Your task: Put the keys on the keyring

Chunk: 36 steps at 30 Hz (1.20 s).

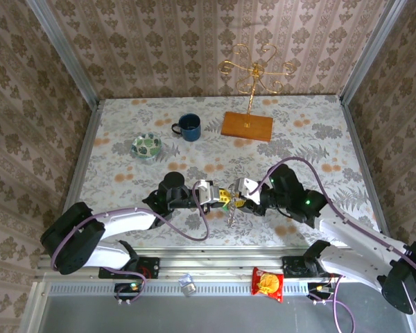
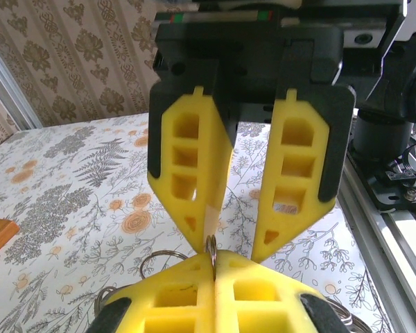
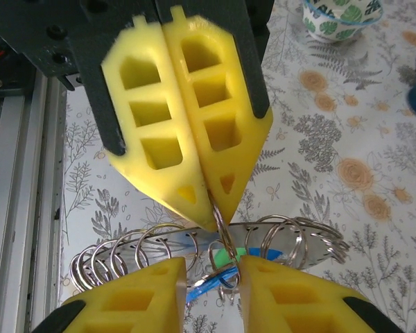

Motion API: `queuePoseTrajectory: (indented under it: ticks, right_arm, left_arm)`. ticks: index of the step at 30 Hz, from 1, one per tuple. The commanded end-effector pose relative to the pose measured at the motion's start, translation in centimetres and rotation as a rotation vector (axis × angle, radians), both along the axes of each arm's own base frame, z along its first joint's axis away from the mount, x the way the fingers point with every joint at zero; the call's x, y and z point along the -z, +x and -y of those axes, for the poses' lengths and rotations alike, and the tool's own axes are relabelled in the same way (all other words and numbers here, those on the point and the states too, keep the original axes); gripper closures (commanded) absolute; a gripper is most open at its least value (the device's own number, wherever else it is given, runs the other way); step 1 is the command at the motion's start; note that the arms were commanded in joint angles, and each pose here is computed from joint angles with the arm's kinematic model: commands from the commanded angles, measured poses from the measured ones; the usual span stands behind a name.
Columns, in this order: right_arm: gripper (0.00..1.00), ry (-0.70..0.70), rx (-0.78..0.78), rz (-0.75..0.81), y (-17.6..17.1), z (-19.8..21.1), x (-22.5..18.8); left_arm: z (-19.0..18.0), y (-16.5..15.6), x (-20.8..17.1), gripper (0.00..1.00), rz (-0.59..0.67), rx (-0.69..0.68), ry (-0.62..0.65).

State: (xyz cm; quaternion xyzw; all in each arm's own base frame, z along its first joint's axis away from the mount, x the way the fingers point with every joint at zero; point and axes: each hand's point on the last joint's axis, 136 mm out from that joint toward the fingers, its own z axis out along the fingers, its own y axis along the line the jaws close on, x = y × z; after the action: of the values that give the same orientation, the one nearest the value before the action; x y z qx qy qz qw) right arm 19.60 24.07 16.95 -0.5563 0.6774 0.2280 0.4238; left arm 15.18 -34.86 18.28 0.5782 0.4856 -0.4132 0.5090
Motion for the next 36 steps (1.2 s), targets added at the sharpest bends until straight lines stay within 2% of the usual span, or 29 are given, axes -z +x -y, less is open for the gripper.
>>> queuePoseTrajectory:
  ticks: [1,15,23,36]
  right_arm:
    - [0.72,-0.013,0.003,0.017,-0.3,0.6,-0.2]
    - [0.81,0.039,-0.031,-0.001,0.4,-1.0,-0.4]
    - [0.75,0.021,-0.020,0.007,0.2,-0.5,-0.4]
    - [0.78,0.040,-0.022,0.019,0.2,-0.5,-1.2]
  left_arm:
    - [0.1,-0.2,-1.1,1.00,0.012,0.026,-0.047]
    - [0.1,-0.3,-1.1,1.00,0.006,0.044,-0.069]
    - [0.0,-0.2,-0.9,1.00,0.002,0.043,-0.066]
    - [-0.1,-0.4,-1.1,1.00,0.002,0.050,-0.073]
